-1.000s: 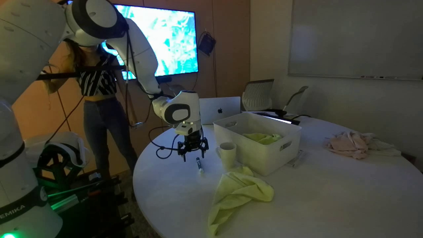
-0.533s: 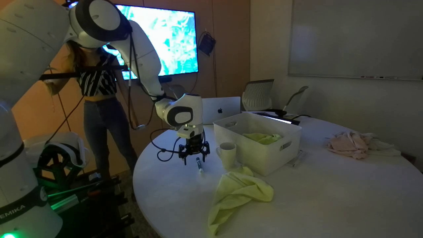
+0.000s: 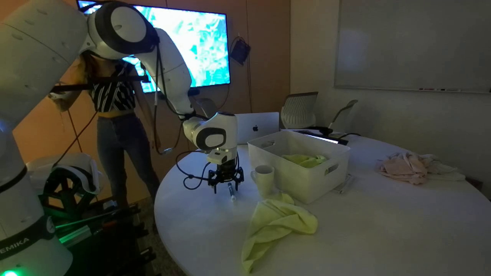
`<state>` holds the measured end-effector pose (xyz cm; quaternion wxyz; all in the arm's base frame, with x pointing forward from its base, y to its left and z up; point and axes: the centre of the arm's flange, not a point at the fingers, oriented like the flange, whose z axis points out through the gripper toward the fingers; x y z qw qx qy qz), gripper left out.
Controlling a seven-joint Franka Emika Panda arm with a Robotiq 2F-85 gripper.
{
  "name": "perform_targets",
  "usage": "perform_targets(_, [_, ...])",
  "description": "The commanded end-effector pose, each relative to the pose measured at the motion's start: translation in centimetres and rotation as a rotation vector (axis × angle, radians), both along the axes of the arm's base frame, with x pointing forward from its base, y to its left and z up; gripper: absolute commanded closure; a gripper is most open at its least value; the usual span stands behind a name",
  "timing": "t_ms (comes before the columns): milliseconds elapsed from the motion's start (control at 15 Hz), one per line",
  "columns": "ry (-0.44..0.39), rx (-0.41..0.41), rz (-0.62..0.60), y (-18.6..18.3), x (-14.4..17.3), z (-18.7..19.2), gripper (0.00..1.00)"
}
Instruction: Pick up the yellow towel put it in the basket, pick up a black masking tape put it in the cup, pick up the light yellow towel put it in the basket, pick up the marker put it in the cup, pick up the white-brown towel put it in the basket and pick up the object put it in the cup
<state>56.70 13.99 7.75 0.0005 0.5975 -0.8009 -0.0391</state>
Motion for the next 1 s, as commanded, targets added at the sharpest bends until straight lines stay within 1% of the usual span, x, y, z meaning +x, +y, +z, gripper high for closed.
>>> perform_targets(0, [-0.006,0.019,0.007,0.15,0.83,-0.63,0.0])
perform_targets(467, [-0.001,0.021,0.004,0.15,0.79,-0.76,0.0])
perform_targets(533, [-0.001,0.02,0.004,0.14,0.77,-0.7,0.07])
perform_targets(667, [-0.003,0.018,0.005,0.12,0.91,-0.52,0.27])
perform_targets(733, [-0.005,0.017,0.005,0.1,1.06,-0.36,0.33])
perform_targets(867, [-0.01,0.016,0.004,0.08,1.28,-0.16,0.4])
perform_targets(933, [-0.011,0.015,0.004,0.04,1.3,-0.07,0.37])
